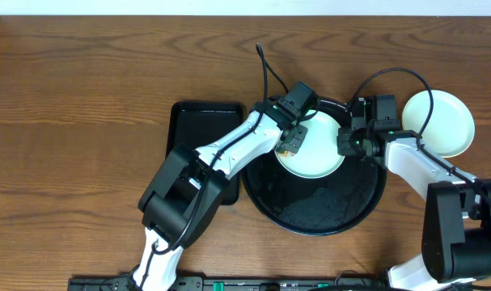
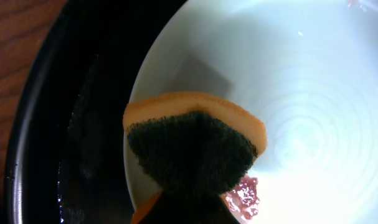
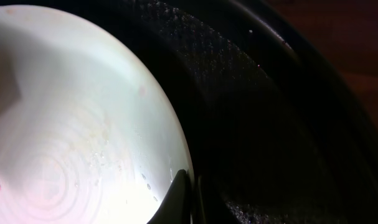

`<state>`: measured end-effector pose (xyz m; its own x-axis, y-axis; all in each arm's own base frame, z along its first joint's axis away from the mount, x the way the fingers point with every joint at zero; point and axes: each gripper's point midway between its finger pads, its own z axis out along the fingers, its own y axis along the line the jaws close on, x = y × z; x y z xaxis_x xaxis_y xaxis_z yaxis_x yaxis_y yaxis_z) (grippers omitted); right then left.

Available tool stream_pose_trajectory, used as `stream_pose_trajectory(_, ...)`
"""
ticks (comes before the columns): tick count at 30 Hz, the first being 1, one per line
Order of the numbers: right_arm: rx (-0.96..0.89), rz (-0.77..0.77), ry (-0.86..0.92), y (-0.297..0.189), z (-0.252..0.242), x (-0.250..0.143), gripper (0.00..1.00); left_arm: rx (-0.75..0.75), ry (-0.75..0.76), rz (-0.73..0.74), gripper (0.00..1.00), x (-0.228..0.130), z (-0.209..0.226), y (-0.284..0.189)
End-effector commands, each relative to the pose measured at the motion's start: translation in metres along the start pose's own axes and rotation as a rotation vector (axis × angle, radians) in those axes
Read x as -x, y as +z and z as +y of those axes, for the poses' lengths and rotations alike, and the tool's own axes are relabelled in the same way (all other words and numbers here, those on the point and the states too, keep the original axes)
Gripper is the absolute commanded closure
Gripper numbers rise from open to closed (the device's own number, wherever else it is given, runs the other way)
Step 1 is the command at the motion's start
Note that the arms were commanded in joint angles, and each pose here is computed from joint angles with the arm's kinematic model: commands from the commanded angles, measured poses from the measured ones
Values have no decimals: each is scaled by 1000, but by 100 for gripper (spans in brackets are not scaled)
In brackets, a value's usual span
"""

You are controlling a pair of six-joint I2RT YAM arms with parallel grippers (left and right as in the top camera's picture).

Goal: Clean dirty plates on tray and stack at the side
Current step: 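Scrub the red stain on the plate with the sponge in left gripper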

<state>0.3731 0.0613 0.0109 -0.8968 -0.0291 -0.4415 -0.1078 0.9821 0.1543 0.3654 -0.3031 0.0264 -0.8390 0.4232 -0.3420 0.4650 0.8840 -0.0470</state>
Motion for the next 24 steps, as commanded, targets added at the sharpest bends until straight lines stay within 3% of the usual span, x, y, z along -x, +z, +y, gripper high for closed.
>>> stream_pose_trajectory(1,-4,20,-6,5,0,-7,99,13,18,23,92,-11,3,6)
stream_pose_trajectory(14,-4,33,-4,12,-1,-10,99,12,14,19,87,-11,3,8)
stream_pose_trajectory(24,-4,35,-4,16,-2,-11,99,15,11,35,92,-15,4,14)
